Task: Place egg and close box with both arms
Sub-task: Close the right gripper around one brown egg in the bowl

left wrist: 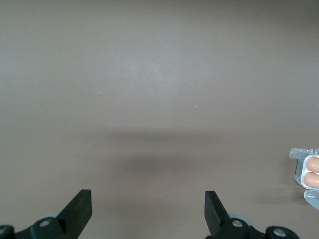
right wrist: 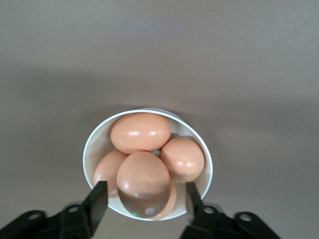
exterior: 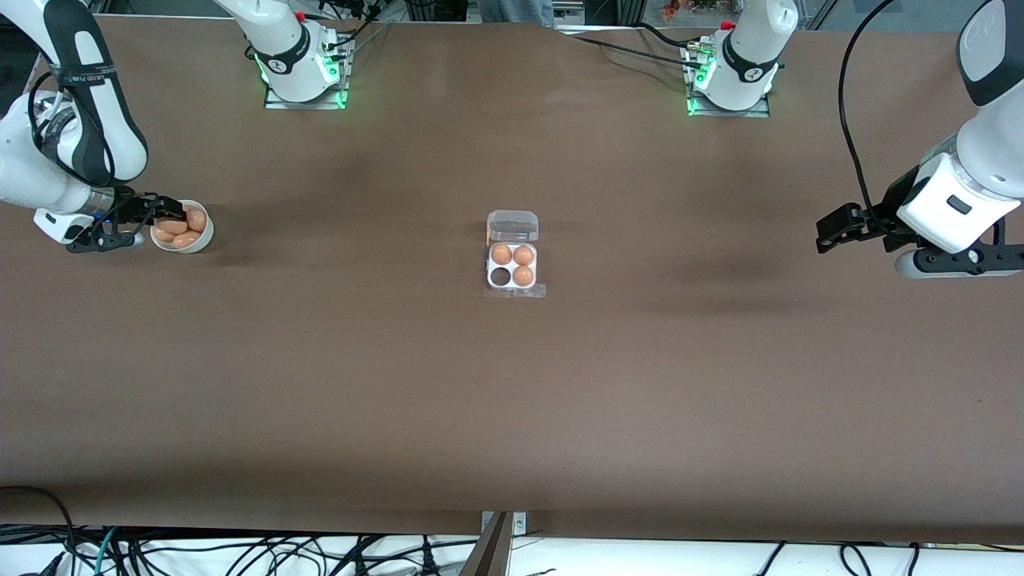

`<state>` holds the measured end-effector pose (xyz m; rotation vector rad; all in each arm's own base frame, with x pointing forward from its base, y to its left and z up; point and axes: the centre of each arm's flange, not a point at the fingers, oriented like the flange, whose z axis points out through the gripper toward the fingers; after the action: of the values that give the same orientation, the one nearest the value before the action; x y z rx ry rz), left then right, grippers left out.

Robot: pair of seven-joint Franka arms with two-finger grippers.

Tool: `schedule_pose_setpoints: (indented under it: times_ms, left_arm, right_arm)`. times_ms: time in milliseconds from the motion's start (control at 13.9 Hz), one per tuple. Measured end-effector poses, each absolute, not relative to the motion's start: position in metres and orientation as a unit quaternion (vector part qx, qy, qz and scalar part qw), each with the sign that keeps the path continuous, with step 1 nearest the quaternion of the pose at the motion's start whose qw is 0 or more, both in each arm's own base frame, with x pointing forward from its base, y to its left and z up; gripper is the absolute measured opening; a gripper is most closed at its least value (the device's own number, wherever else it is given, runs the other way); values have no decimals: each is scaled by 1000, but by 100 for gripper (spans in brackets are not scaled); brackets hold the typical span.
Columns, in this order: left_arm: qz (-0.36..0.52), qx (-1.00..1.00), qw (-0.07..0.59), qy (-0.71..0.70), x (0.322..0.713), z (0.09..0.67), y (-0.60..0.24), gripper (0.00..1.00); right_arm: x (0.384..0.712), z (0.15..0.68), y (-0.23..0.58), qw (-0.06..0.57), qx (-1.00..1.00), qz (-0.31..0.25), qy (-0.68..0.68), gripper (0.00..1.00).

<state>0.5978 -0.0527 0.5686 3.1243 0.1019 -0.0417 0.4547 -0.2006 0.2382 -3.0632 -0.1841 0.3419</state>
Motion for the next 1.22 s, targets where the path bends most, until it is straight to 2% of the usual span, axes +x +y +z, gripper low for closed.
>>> schedule_pose_setpoints:
  times_ms: [72, 144, 360, 432, 576, 1224]
  left_arm:
    - [-13, 999, 8, 33, 598, 569, -53, 100]
    - [-13, 999, 8, 33, 598, 569, -53, 100]
    - [-13, 999, 8, 33, 598, 569, -53, 100]
    - [-13, 999, 8, 33, 598, 569, -53, 100]
    - [-13, 999, 8, 33, 598, 569, -53, 100]
    - [-13, 999, 8, 33, 598, 569, -53, 100]
  right_arm:
    - [455, 237, -200, 30, -992, 110, -56, 68]
    - [455, 236, -200, 32, -992, 110, -54, 62]
    - [455, 236, -200, 32, -992, 110, -53, 58]
    - [454, 235, -200, 32, -992, 110, -53, 53]
    - [455, 235, -200, 35, -992, 109, -50, 49]
    - [455, 236, -200, 44, -993, 105, -39, 48]
